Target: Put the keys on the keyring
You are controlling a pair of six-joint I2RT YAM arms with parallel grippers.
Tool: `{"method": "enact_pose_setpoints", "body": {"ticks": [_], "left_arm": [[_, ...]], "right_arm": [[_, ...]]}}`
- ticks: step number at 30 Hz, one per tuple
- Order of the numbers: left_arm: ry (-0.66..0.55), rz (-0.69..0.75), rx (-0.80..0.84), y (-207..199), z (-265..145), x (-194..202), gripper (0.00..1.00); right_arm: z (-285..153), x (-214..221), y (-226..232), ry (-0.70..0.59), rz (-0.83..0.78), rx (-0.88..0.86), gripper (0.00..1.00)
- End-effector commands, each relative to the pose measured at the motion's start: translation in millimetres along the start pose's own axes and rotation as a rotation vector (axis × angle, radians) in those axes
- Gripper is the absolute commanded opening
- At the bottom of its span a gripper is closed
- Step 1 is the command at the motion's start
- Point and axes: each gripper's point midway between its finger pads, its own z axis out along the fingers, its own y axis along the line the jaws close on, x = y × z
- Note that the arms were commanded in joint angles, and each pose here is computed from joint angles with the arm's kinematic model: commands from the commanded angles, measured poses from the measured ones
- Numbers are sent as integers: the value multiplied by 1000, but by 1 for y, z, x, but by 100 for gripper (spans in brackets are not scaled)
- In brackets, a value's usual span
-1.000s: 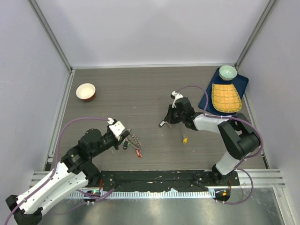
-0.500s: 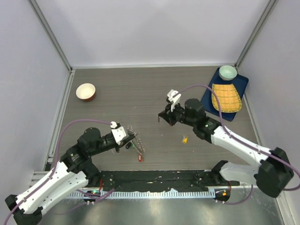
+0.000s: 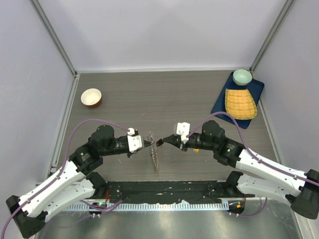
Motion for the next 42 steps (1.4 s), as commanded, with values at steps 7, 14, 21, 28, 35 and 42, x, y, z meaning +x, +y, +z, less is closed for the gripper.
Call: {"method": "enact_pose_setpoints", "body": {"ticks": [7, 14, 21, 28, 35, 42], "left_arm": [[-104, 34, -6, 4, 6, -18, 0], [-98, 19, 37, -3, 11, -11, 0], [-109, -1, 75, -8, 15, -13, 0], [-97, -13, 88, -10, 17, -10, 0], [-95, -15, 96, -10, 18, -10, 0], [-94, -19, 106, -12, 19, -10, 0]], "right_arm": [[7, -10, 23, -71, -100, -133, 1], [7, -11, 25, -75, -115, -136, 1], [10, -11, 31, -71, -118, -165, 1], [13, -10, 33, -63, -129, -173, 1], [14, -11, 34, -58, -139, -168, 1], [15, -13, 30, -64, -149, -141, 1]]}}
